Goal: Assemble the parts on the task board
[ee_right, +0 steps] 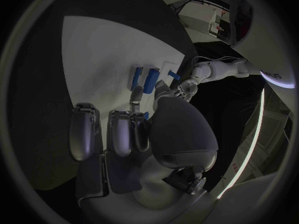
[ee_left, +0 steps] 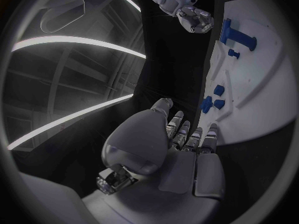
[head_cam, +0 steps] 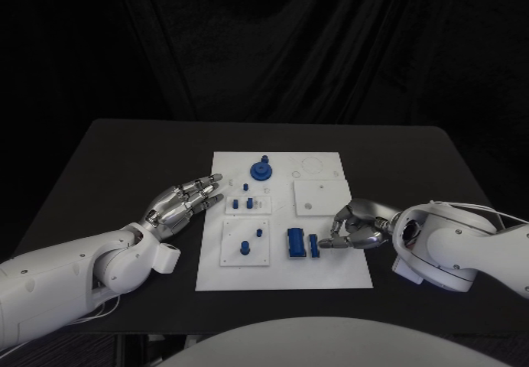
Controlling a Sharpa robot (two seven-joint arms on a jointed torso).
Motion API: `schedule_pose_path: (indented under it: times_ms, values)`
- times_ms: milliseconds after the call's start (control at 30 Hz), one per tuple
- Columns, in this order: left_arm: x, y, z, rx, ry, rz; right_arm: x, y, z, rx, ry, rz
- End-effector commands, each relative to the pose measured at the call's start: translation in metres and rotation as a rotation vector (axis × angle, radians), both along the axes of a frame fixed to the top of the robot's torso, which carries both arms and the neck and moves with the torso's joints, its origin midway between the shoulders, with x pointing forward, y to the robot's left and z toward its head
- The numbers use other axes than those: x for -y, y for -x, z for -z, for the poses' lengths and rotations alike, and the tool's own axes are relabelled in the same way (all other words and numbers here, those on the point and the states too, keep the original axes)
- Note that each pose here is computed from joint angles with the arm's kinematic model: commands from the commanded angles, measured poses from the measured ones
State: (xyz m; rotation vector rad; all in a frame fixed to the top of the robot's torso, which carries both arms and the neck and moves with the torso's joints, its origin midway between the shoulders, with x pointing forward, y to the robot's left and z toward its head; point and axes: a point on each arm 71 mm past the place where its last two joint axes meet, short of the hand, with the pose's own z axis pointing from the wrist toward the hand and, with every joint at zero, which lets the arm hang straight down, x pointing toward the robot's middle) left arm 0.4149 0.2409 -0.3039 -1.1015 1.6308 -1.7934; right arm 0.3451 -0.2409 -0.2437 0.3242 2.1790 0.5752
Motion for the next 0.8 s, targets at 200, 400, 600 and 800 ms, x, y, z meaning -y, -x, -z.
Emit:
schedule_pose_path:
  times_ms: [200, 400, 600, 800]
  values:
    - [-0.001, 0.0049, -0.0083, 0.065, 0.025, -0.052, 0.006, -0.012, -0.023, 0.140, -0.138, 0.041]
    - [-0.008, 0.0084, -0.0143, 0.102, 0.014, -0.094, 0.010, -0.025, -0.027, 0.171, -0.219, 0.110]
    - [-0.013, 0.0015, -0.0219, 0.132, -0.027, -0.103, 0.014, -0.039, -0.029, 0.228, -0.331, 0.179]
    - [-0.023, -0.0103, -0.0264, 0.145, -0.071, -0.123, 0.016, -0.057, -0.028, 0.277, -0.460, 0.224]
